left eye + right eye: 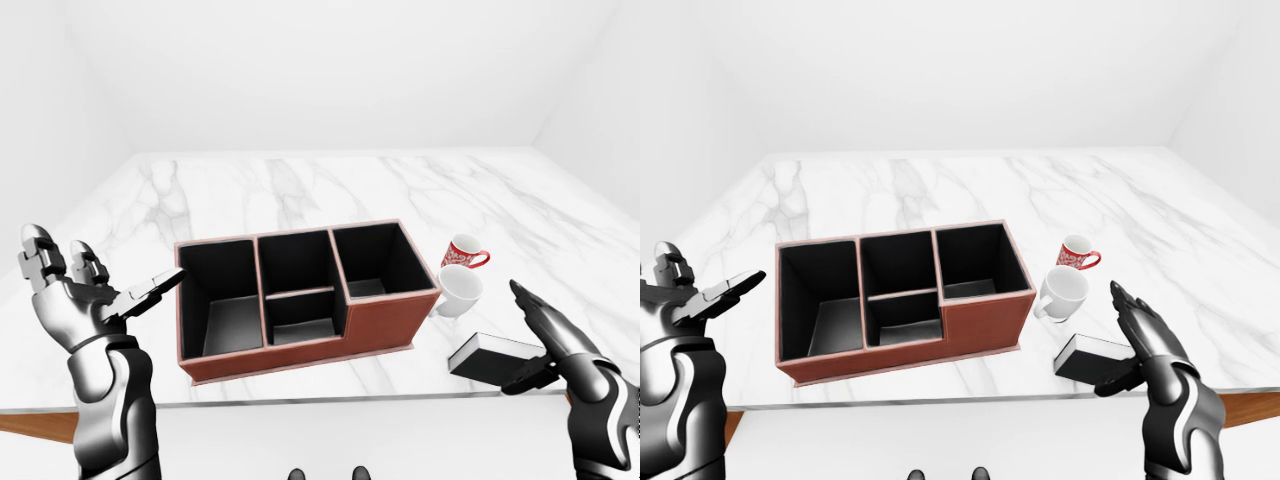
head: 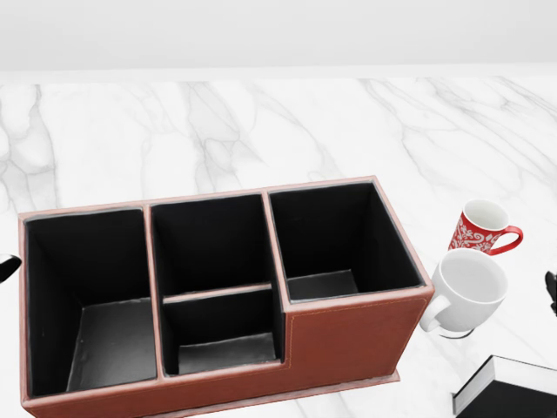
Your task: Pick up the book and place it in the right compartment of the caddy.
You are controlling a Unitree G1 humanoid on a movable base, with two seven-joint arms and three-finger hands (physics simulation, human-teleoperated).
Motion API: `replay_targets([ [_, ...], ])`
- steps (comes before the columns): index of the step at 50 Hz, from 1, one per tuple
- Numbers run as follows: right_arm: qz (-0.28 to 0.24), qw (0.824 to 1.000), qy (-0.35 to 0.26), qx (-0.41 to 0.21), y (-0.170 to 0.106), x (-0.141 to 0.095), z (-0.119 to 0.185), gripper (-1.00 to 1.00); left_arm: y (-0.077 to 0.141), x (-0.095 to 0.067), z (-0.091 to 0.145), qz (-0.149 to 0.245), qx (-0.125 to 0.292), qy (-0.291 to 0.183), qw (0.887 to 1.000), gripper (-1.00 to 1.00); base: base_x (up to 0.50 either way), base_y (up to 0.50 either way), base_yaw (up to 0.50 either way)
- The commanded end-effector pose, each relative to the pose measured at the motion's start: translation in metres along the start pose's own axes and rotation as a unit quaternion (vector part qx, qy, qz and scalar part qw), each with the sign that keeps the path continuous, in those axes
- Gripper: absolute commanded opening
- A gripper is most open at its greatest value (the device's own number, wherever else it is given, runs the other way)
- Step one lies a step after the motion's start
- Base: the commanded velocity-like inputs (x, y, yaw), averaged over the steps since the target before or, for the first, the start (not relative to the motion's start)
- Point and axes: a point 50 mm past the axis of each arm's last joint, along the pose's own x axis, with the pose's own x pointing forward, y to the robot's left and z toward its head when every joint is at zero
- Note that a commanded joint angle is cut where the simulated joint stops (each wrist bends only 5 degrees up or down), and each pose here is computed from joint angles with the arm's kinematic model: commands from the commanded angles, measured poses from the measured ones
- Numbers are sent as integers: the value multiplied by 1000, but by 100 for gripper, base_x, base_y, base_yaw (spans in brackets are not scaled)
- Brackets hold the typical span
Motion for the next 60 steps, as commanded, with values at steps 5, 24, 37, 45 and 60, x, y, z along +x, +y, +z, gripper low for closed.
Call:
replay_targets([
  [5, 7, 1000, 15, 18, 11, 14, -10, 100, 0, 0, -3, -1, 0, 1, 1000, 100, 0, 0, 0],
  [24, 38, 998, 44, 28, 31, 23, -26, 100, 0, 0, 0, 0, 0, 0, 1000, 100, 0, 0, 0],
  [37, 64, 996, 59, 23, 39, 19, -34, 100, 0, 0, 0, 0, 0, 1, 1000, 100, 0, 0, 0],
  [45, 75, 995, 58, 26, 42, 17, -35, -100, -1, 0, 1, 0, -1, 1, 1000, 100, 0, 0, 0],
  [60, 75, 996, 50, 21, 40, 15, -30, -100, -1, 0, 0, 0, 0, 0, 1000, 100, 0, 0, 0],
])
